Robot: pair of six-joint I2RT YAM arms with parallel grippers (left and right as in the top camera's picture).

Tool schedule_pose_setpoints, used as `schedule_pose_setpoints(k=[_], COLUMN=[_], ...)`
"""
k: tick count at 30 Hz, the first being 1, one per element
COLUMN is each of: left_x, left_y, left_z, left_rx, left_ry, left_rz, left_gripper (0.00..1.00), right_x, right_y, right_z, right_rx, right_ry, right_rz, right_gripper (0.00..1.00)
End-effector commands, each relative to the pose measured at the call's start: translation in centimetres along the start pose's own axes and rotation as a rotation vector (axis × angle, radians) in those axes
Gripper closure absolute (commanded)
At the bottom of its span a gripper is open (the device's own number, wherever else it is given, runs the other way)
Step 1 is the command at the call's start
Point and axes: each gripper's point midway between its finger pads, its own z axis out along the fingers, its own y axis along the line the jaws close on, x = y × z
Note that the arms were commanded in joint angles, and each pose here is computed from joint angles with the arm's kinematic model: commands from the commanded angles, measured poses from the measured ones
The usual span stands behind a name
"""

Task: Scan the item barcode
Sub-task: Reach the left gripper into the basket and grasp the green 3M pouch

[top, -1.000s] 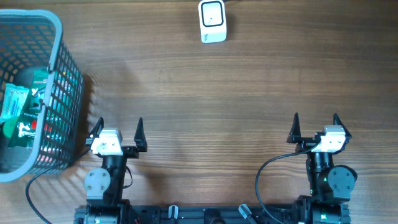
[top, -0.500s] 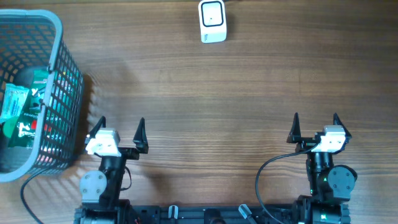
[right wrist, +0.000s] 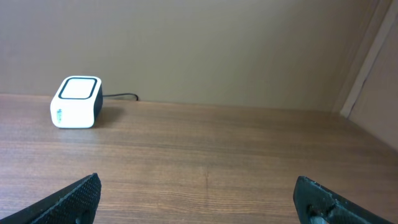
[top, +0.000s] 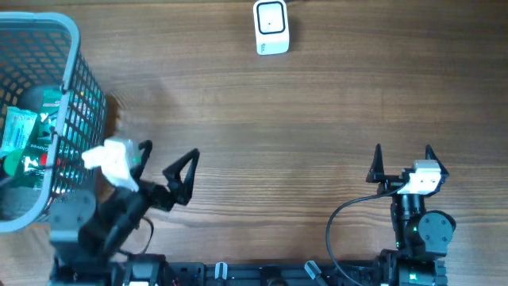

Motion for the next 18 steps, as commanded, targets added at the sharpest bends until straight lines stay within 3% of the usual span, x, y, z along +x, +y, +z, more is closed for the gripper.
schedule_pose_setpoints(k=[1,4,5,8,11,13,15,18], left_x=[-0.3,-5.8,-8.6,-14.1,-19.0,-19.1,-17.1,-14.5], left_y=[-0.6,1.1,2.6,4.1,7.6,9.9,14.4,18.6], left_z=[1.8,1.5,0.7,-1.3,-5.7,-7.2,-9.5,-10.8], left_rx=[0.056,-0.122,-0.266,-0.488,-0.838,-0.972,-1.148,-1.217], left_ry=[0.062,-0.040,-0.078,-0.104,-0.241,-0.262,-0.277,-0.193], left_rz=[-0.069,-0.130,-0.167,-0.185,-0.310,-0.407,-0.613,-0.807], left_gripper=[0.00,0.00,0.00,0.00,0.00,0.00,0.00,0.00], right_x=[0.0,0.0,0.0,0.0,0.0,0.0,0.0,0.0], right_y=[-0.1,-0.1,-0.1,-0.1,-0.1,-0.1,-0.1,-0.1], right_z=[0.0,0.0,0.0,0.0,0.0,0.0,0.0,0.0], right_rx=[0.008,0.008,0.008,0.008,0.008,0.008,0.008,0.008], right_ry=[0.000,0.000,0.000,0.000,0.000,0.000,0.000,0.000], right_rz=[0.013,0.014,0.014,0.013,0.013,0.014,0.013,0.013], right_gripper=[0.00,0.00,0.00,0.00,0.00,0.00,0.00,0.00])
